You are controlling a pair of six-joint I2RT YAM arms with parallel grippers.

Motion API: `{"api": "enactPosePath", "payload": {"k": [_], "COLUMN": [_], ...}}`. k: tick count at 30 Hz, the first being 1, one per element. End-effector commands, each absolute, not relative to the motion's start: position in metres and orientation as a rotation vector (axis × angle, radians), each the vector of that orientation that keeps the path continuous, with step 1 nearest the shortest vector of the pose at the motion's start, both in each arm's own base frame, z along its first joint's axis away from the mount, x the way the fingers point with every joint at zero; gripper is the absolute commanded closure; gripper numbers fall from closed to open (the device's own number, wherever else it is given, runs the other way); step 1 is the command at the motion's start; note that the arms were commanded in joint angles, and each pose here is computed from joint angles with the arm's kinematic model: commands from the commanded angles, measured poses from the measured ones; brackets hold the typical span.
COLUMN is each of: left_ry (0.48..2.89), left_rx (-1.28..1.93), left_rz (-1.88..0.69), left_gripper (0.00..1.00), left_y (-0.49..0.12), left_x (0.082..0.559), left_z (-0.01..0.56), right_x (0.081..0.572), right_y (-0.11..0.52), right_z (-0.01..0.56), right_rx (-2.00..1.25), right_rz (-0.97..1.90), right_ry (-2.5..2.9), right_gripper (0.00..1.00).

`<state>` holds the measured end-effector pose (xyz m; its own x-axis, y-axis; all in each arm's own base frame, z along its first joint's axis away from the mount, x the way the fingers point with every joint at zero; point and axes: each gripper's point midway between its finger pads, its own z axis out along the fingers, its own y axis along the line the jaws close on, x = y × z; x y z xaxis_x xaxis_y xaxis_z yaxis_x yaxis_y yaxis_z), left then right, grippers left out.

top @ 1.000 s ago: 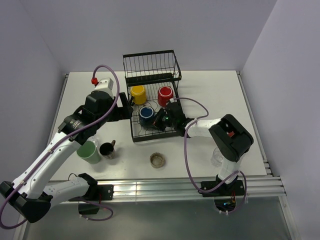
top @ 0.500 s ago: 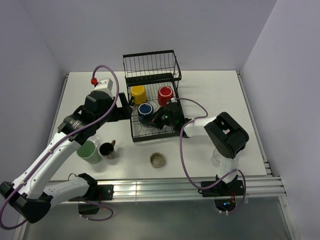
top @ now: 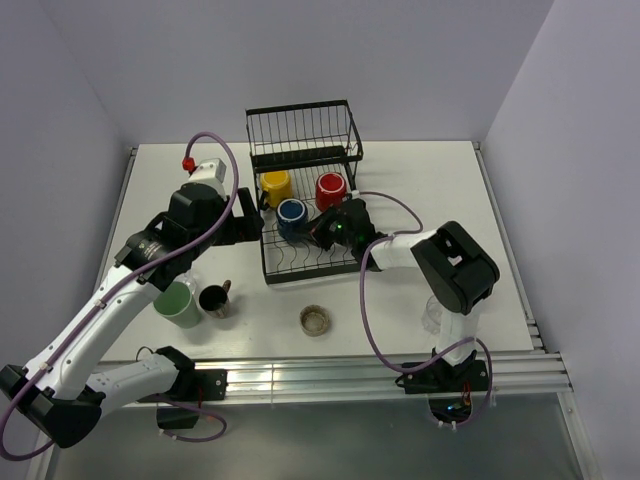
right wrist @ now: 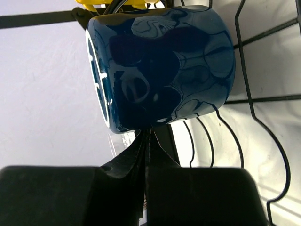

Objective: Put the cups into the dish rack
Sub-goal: Place the cup upside down on the dish rack

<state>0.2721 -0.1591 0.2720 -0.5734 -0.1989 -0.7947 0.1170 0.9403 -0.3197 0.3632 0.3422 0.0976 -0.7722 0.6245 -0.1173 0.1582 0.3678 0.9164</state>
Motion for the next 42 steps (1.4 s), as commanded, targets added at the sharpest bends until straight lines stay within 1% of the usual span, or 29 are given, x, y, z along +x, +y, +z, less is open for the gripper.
{"api": "enactPosePath", "payload": {"k": [1,13,25,42], "left_ry": [2.118,2.123,2.124,2.123], "left_rx": [-0.043,-0.040,-0.030,-0.025], "left_rz": [-0.439,-0.440,-0.447,-0.452], "left_gripper": [0.01,0.01,0.01,0.01], "left_y": [-0.159,-0.159,-0.162,-0.162], "left_x": [0.271,0.271,0.272,0.272], "left_z": [0.278,0.276,0.277,0.278], "right_x": [0.385,0.378,0.364,0.369], "right_y": [0.347,0.351,0.374,0.395], "right_z": [0.121,0.127,0.123,0.120], "right_rx": [0.667,0.652,0.634,0.663], "right_rz": [1.429,1.456,1.514,1.531], "right_ry": [2.082,2.074,2.101,2.089], "right_gripper": [1.00,1.00,1.00,1.00]}}
